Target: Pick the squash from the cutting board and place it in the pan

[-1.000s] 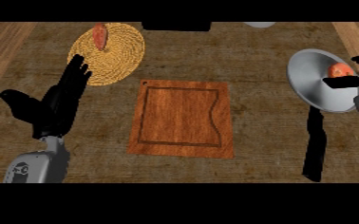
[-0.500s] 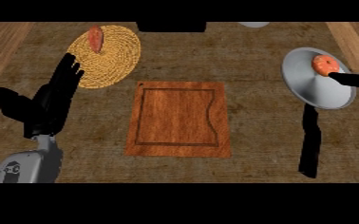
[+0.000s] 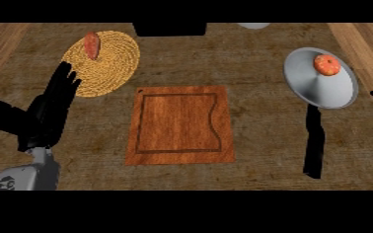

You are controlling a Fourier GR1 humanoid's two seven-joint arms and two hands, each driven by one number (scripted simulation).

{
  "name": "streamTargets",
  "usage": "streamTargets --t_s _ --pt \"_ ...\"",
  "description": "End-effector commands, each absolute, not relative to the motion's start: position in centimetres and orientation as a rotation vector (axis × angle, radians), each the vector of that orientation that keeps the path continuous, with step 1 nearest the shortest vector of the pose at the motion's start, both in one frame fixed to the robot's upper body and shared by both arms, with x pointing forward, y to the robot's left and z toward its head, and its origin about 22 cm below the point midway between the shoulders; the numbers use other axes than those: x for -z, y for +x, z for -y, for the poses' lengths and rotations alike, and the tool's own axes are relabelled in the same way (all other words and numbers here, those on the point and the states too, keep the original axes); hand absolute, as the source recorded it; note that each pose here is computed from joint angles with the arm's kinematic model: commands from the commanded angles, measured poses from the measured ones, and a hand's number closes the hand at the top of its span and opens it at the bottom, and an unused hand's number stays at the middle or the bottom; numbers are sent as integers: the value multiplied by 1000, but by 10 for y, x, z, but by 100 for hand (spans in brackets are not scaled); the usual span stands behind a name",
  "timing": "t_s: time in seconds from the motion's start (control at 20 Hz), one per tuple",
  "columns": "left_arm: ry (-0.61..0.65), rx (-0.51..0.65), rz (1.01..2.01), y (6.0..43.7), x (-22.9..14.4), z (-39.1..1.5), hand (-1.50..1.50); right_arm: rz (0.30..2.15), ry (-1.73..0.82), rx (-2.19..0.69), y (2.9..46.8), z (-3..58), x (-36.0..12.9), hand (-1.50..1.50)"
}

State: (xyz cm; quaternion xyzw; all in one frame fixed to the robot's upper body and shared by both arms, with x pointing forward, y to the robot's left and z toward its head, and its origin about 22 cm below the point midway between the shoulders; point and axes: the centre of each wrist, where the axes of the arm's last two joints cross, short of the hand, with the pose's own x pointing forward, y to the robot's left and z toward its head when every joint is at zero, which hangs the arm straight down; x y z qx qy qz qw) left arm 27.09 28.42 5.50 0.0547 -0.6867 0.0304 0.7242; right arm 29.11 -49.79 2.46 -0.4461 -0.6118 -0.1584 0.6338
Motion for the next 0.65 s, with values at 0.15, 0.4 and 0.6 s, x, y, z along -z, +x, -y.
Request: streamTargets --t_s 0.15,0.4,0.6 --pt "131 -62 1502 276 -65 -275 0 1523 -876 370 216 523 -15 -150" --pt "121 -54 1510 272 -54 -280 0 1521 -894 352 174 504 -16 -150" --pt "105 -64 1525 270 -56 -281 0 1494 -928 372 134 495 -5 -150"
